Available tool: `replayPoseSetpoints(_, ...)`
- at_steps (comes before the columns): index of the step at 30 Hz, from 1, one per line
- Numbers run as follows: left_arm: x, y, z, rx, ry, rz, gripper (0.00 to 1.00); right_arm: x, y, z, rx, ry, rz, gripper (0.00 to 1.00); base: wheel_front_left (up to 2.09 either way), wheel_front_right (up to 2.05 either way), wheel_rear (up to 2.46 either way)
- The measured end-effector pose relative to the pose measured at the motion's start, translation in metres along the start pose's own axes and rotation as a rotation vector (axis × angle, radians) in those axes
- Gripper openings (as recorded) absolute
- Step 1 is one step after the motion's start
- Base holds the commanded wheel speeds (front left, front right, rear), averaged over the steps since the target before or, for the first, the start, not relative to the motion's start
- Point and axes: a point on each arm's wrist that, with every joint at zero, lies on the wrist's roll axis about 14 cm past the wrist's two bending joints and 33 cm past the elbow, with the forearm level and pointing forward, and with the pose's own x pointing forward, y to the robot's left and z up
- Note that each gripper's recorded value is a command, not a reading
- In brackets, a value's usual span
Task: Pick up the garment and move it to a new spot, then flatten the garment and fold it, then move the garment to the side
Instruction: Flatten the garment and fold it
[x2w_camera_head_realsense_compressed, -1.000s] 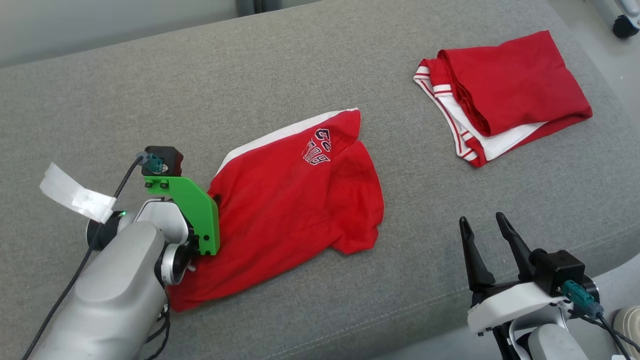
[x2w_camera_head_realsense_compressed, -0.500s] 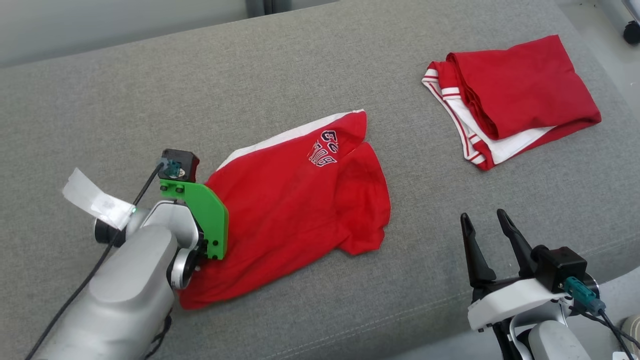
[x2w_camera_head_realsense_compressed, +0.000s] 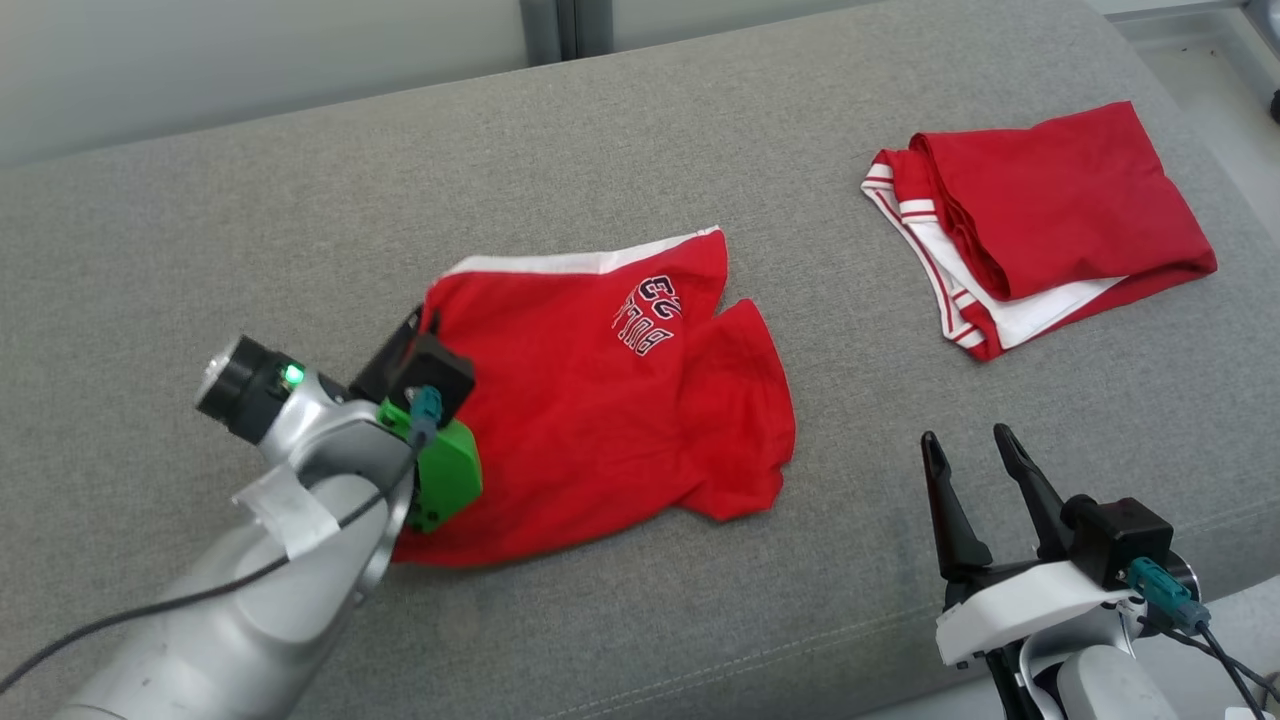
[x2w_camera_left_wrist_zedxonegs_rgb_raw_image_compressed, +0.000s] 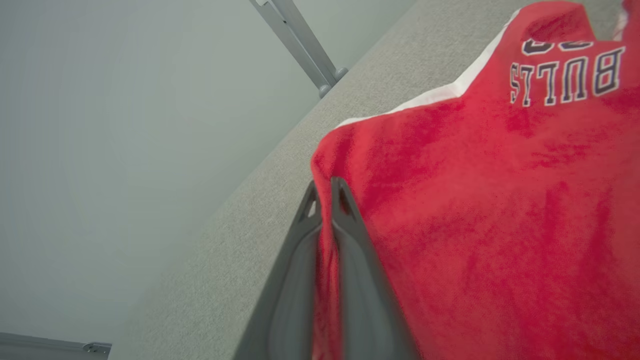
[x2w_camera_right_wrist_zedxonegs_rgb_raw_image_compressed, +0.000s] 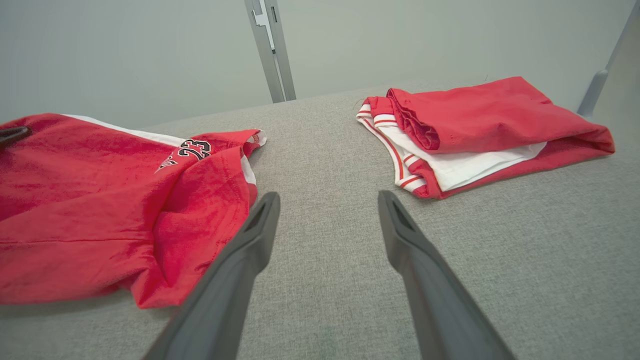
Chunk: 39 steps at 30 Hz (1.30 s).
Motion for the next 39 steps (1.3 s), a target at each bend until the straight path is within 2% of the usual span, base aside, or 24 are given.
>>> replayPoseSetpoints(3, -0.010, -0.028, -0.015, 0.022, 0.035, -0.066, 0.47, -0.001, 0.001, 0.000, 0.002, -0.002, 0.004, 1.00, 0.00, 0.00, 0.00)
replayPoseSetpoints(5, -0.016, -0.047, -0.021, 0.016, 0.048, -0.108, 0.46, -0.001, 0.002, 0.000, 0.003, -0.002, 0.006, 1.00, 0.00, 0.00, 0.00)
replayPoseSetpoints(6, -0.019, -0.052, -0.023, 0.010, 0.056, -0.119, 0.51, -0.001, 0.003, 0.000, 0.004, -0.002, 0.008, 1.00, 0.00, 0.00, 0.00)
replayPoseSetpoints(7, -0.021, -0.056, -0.025, -0.004, 0.064, -0.124, 0.84, -0.001, 0.003, 0.001, 0.004, -0.004, 0.009, 1.00, 0.00, 0.00, 0.00)
replayPoseSetpoints(8, -0.023, -0.060, -0.026, -0.019, 0.067, -0.132, 1.00, -0.001, 0.003, 0.001, 0.005, -0.006, 0.011, 1.00, 0.00, 0.00, 0.00)
replayPoseSetpoints(18, -0.055, -0.118, -0.020, -0.196, 0.094, -0.246, 1.00, -0.010, 0.009, 0.005, 0.006, -0.019, 0.028, 1.00, 0.00, 0.00, 0.00)
replayPoseSetpoints(23, -0.066, -0.128, -0.011, -0.289, 0.096, -0.249, 1.00, -0.012, 0.014, 0.010, 0.006, -0.037, 0.045, 1.00, 0.00, 0.00, 0.00)
replayPoseSetpoints(27, -0.067, -0.108, -0.002, -0.394, 0.089, -0.171, 1.00, -0.014, 0.018, 0.011, 0.007, -0.042, 0.057, 1.00, 0.00, 0.00, 0.00)
replayPoseSetpoints(33, -0.066, -0.038, -0.011, -0.454, 0.138, 0.021, 1.00, -0.016, 0.022, 0.012, 0.007, -0.046, 0.072, 1.00, 0.00, 0.00, 0.00)
replayPoseSetpoints(36, -0.067, -0.014, -0.028, -0.483, 0.233, 0.079, 1.00, -0.016, 0.023, 0.010, 0.006, -0.039, 0.075, 1.00, 0.00, 0.00, 0.00)
replayPoseSetpoints(39, -0.067, -0.005, -0.046, -0.523, 0.343, 0.092, 1.00, -0.016, 0.023, 0.007, 0.006, -0.029, 0.073, 1.00, 0.00, 0.00, 0.00)
